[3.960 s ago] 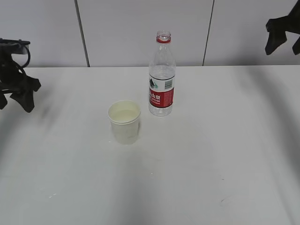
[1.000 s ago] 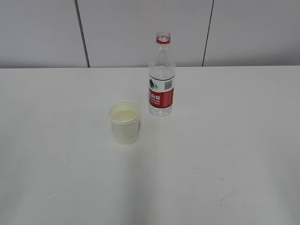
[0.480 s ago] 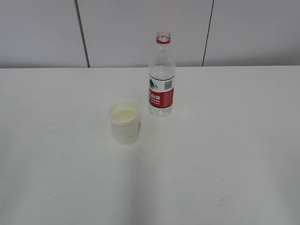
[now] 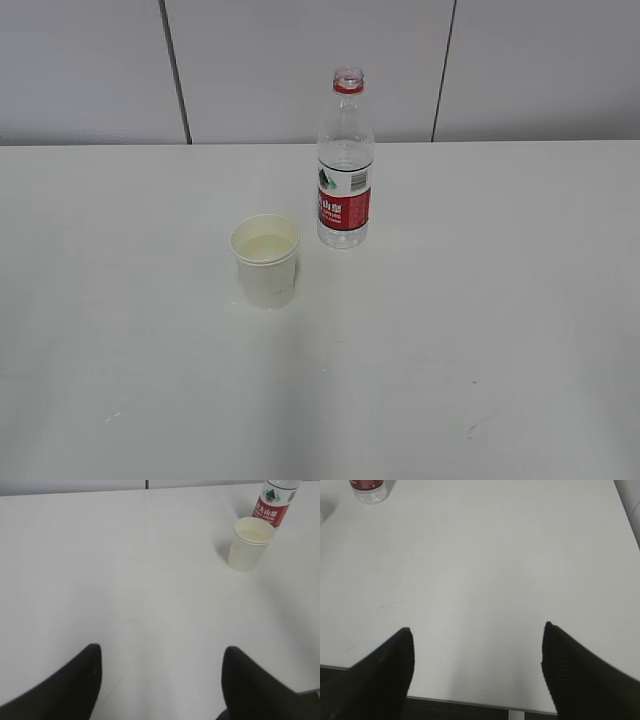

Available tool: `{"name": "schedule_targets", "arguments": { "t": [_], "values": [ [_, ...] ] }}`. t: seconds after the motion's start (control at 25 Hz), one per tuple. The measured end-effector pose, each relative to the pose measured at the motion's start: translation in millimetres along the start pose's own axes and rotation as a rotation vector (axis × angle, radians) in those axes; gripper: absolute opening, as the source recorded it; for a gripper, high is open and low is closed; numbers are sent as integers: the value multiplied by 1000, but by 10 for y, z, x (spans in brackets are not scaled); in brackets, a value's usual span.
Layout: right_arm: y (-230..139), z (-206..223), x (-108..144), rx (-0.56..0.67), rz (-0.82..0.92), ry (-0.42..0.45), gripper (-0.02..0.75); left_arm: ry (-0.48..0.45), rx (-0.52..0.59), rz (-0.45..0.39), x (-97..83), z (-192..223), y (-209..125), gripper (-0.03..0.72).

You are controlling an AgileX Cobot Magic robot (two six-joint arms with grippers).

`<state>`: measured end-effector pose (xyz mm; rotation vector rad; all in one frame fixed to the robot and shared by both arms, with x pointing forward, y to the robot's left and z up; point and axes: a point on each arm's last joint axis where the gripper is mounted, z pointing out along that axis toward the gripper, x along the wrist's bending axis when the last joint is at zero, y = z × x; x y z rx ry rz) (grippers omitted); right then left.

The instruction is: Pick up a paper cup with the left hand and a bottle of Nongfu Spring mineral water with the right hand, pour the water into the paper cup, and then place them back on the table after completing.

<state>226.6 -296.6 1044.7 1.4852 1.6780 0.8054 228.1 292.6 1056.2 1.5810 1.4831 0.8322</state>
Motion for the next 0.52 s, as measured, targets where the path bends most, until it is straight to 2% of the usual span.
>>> {"name": "schedule_targets", "arguments": {
  "t": [0.52],
  "values": [
    [2, 0, 0, -2, 0, 0, 587, 0, 0, 0, 0, 0, 0, 429]
  ]
}}
